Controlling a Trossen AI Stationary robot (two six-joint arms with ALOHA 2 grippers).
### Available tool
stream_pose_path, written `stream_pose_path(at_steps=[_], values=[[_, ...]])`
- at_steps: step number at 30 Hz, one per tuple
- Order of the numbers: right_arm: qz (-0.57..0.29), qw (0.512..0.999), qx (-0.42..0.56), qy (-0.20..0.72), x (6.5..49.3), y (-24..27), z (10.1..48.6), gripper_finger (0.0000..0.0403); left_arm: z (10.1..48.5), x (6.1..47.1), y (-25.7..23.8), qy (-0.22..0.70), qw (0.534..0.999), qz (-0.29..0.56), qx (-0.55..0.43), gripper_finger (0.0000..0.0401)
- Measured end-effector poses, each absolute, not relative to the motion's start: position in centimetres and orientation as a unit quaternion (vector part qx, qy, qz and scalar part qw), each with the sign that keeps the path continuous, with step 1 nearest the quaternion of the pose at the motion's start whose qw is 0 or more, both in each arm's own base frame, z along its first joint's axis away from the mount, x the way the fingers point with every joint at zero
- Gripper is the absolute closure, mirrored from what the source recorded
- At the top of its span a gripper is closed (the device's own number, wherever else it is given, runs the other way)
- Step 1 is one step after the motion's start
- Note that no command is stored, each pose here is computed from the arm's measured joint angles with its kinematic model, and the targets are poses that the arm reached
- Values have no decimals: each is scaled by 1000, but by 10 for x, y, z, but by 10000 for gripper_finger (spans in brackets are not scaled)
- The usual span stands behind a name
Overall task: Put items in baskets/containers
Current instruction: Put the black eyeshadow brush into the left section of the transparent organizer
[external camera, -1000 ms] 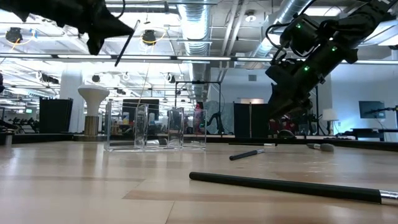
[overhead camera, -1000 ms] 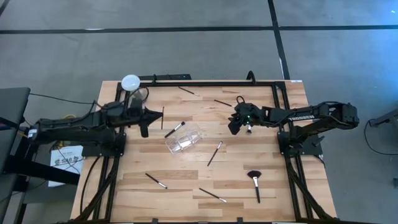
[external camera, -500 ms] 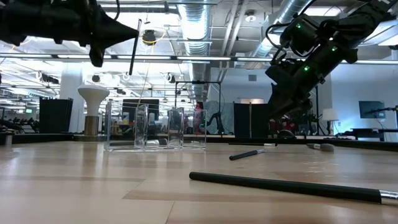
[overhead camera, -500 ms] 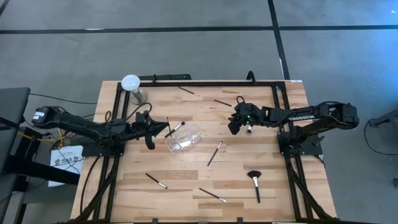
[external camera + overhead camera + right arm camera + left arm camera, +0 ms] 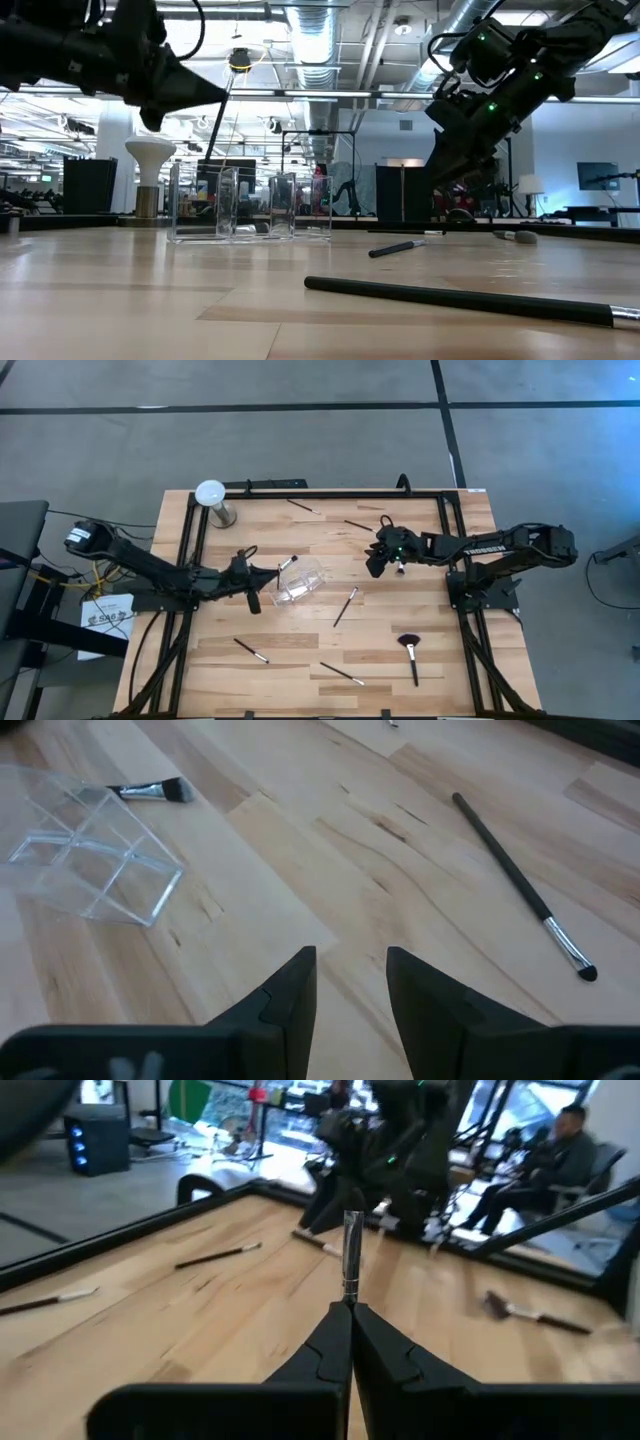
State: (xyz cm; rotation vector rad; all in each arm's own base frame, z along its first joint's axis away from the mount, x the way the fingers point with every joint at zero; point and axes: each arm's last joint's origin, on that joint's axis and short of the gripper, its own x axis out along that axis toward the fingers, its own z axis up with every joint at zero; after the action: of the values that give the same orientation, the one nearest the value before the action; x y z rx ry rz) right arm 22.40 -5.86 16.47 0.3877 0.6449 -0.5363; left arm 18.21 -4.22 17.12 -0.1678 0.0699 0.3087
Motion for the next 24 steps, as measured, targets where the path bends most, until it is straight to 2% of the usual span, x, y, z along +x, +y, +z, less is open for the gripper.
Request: stream_pose_path(at_steps=[18, 24], values=[[-257, 896, 186, 312, 224, -58, 165, 287, 132, 193, -44, 120, 971, 183, -96, 396], [-257, 896, 186, 312, 224, -58, 165, 287, 130, 193, -44, 121, 968, 193, -106, 392]])
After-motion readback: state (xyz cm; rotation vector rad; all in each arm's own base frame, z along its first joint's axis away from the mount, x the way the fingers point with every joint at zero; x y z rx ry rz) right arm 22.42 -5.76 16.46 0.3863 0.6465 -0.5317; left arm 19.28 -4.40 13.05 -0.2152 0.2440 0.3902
